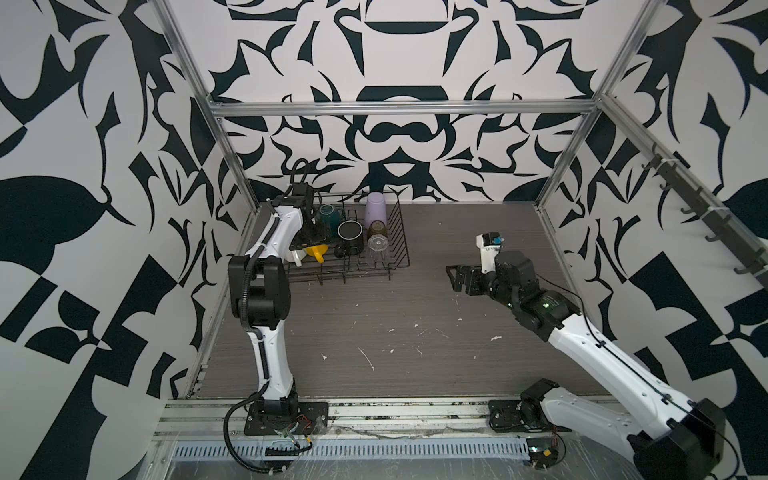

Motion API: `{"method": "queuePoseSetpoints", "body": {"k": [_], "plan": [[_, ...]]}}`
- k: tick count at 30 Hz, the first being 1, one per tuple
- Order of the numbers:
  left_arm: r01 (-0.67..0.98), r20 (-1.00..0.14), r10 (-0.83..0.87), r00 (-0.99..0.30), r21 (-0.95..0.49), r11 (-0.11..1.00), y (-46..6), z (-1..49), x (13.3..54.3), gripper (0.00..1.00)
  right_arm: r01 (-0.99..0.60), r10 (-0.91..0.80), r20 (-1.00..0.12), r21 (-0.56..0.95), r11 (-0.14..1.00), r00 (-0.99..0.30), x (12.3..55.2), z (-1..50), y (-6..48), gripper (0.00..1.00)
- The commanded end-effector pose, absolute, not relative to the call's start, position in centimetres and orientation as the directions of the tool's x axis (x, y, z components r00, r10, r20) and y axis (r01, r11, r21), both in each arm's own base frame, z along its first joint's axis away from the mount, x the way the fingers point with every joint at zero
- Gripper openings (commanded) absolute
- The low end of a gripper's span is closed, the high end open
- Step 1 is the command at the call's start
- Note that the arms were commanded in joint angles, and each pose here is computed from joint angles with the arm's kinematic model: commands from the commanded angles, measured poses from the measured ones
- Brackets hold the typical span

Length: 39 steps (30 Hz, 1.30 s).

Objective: Load cups into a dish rack
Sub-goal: Place the cup upside down at the dish rack.

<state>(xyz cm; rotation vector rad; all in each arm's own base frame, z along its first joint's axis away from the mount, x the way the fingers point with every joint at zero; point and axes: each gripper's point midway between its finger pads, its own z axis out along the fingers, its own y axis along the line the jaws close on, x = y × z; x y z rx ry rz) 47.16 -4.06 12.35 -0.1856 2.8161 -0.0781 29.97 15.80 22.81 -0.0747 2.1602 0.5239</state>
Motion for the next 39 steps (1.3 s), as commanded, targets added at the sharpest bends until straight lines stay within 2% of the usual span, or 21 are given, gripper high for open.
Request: {"method": "queuePoseSetpoints", "body": {"k": [1,8,12,15,19,26,28,39], "plan": [[-0.135,-0.338,-0.154,-0.929,-0.078,0.988,-3.9,13.1,48.3,0.00,-0.244,0.150,-0.803,0.344,0.907,-0.577,29.9,23.8,15.5,0.98],[-0.150,-0.298,-0.167,-0.940,-0.080,0.985,-4.1,10.8,48.1,0.01,-0.241,0.149,-0.802,0.343,0.908,-0.579,29.7,23.8,15.3,0.98],[-0.149,-0.275,-0.166,-0.947,-0.081,0.986,-4.3,9.6,48.1,0.14,-0.241,0.149,-0.802,0.343,0.908,-0.579,29.7,23.8,15.3,0.98],[-0.153,-0.261,-0.168,-0.951,-0.076,0.985,-4.4,9.1,48.0,0.28,-0.240,0.149,-0.801,0.343,0.908,-0.580,29.7,23.8,15.3,0.98],[-0.157,-0.246,-0.168,-0.955,-0.063,0.986,-4.2,8.4,47.8,0.60,-0.238,0.150,-0.802,0.342,0.909,-0.578,29.6,23.9,15.2,0.98],[-0.156,-0.241,-0.166,-0.956,-0.062,0.986,-4.2,8.4,47.6,0.87,-0.237,0.149,-0.801,0.340,0.910,-0.579,29.6,23.8,15.1,0.98],[-0.153,-0.240,-0.164,-0.957,-0.065,0.986,-4.3,8.4,47.5,1.00,-0.235,0.150,-0.802,0.339,0.911,-0.578,29.6,23.8,15.1,0.98],[-0.144,-0.270,-0.171,-0.948,-0.117,0.983,-5.1,10.6,47.1,0.99,-0.239,0.146,-0.801,0.339,0.910,-0.580,29.8,23.8,15.2,0.98]]}}
